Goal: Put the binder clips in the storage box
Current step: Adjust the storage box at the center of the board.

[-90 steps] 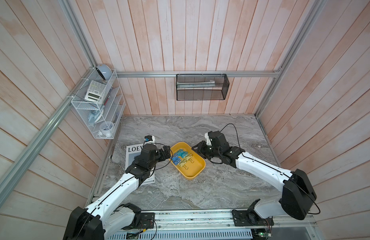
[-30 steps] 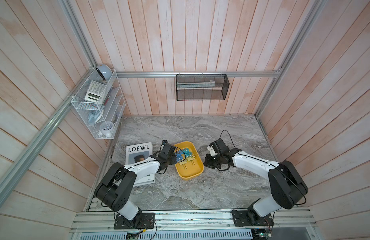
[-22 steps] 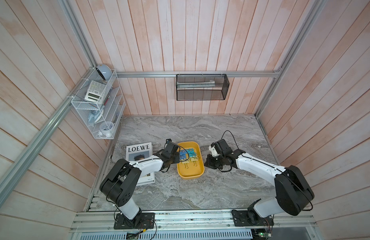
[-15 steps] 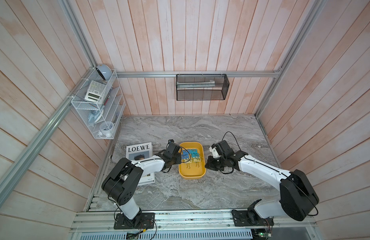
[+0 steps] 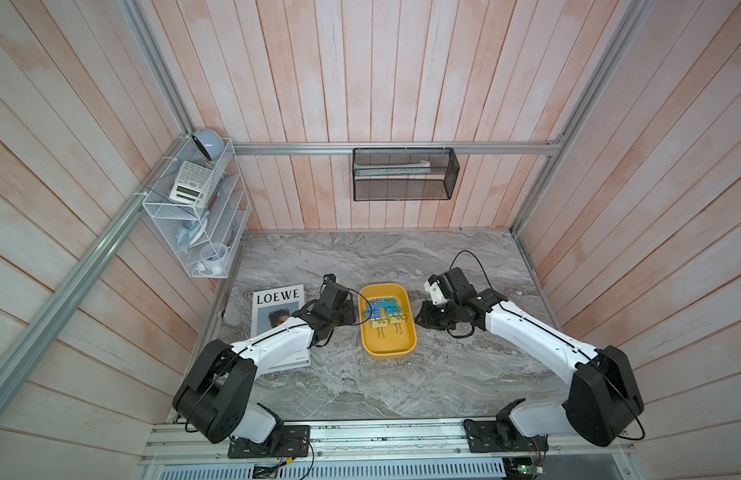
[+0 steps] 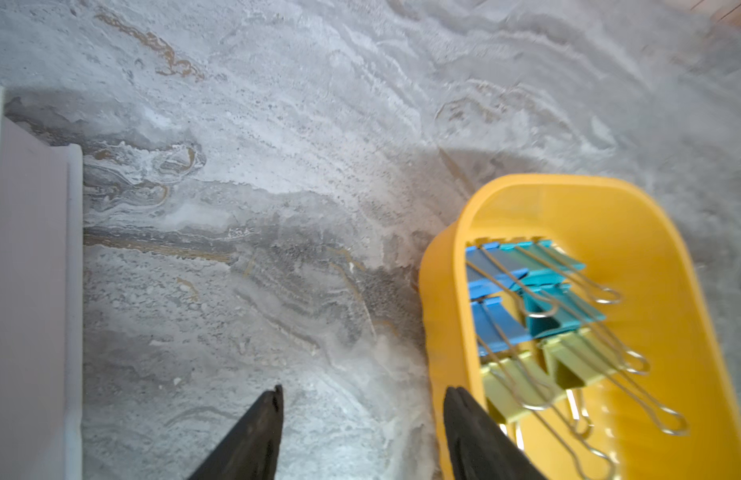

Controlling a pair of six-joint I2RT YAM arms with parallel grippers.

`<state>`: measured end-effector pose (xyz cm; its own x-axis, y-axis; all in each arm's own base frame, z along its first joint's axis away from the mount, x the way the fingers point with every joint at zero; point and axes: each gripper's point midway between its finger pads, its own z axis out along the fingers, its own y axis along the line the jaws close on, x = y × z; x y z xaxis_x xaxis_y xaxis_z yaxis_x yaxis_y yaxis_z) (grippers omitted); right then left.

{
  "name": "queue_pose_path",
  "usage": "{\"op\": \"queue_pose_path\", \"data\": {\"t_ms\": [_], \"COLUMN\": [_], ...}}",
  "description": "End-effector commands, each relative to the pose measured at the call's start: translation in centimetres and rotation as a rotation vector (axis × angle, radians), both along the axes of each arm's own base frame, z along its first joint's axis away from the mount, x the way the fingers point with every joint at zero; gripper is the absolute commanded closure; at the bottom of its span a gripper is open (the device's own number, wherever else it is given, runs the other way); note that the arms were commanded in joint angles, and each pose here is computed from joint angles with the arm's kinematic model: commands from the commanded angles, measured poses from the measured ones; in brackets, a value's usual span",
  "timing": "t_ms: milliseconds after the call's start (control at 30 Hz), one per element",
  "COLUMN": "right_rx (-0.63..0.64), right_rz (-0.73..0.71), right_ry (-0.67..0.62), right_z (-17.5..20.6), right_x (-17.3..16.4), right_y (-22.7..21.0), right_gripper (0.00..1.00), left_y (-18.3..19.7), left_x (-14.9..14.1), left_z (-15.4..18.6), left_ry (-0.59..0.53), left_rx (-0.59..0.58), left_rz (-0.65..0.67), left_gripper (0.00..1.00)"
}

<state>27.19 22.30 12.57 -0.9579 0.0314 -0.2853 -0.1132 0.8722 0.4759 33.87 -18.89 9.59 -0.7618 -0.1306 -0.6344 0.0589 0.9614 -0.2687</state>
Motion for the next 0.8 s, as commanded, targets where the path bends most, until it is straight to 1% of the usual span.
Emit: {"op": "queue_pose_path", "data": {"t_ms": [0,100,300,533,767], "right_rx": [-0.039,-0.042,-0.083,-0.132,-0.151], "right_rz": [0.023,0.031,0.04,0.043,0.045], "right_ry": [0.034,0.042,0.067,0.079,0.084], "right_z": [-0.8,-1.1,-2.4,-3.5,-4.2], "right_x": [0.3,1.0,2.1,2.5,2.6], "right_y": [0.0,0.6,0.9,0.8,0.7], "right_gripper": [0.77,0.77,0.77,0.77,0.77], "left_y": [-2.1,-3.7,-4.3,-4.8,-5.2], "left_x": [-0.2,0.1,0.7,0.2,0.0], "left_z": [2.1,2.6,1.1,-1.2,-2.1], "left_ry": [-0.038,-0.035,0.012,0.075,0.088], "left_rx": [-0.026,-0.035,-0.001,0.031,0.031], "left_rz": [-0.067,-0.11,-0.129,-0.15,-0.158], "left_gripper": [0.3,0.3,0.29,0.3,0.32]}}
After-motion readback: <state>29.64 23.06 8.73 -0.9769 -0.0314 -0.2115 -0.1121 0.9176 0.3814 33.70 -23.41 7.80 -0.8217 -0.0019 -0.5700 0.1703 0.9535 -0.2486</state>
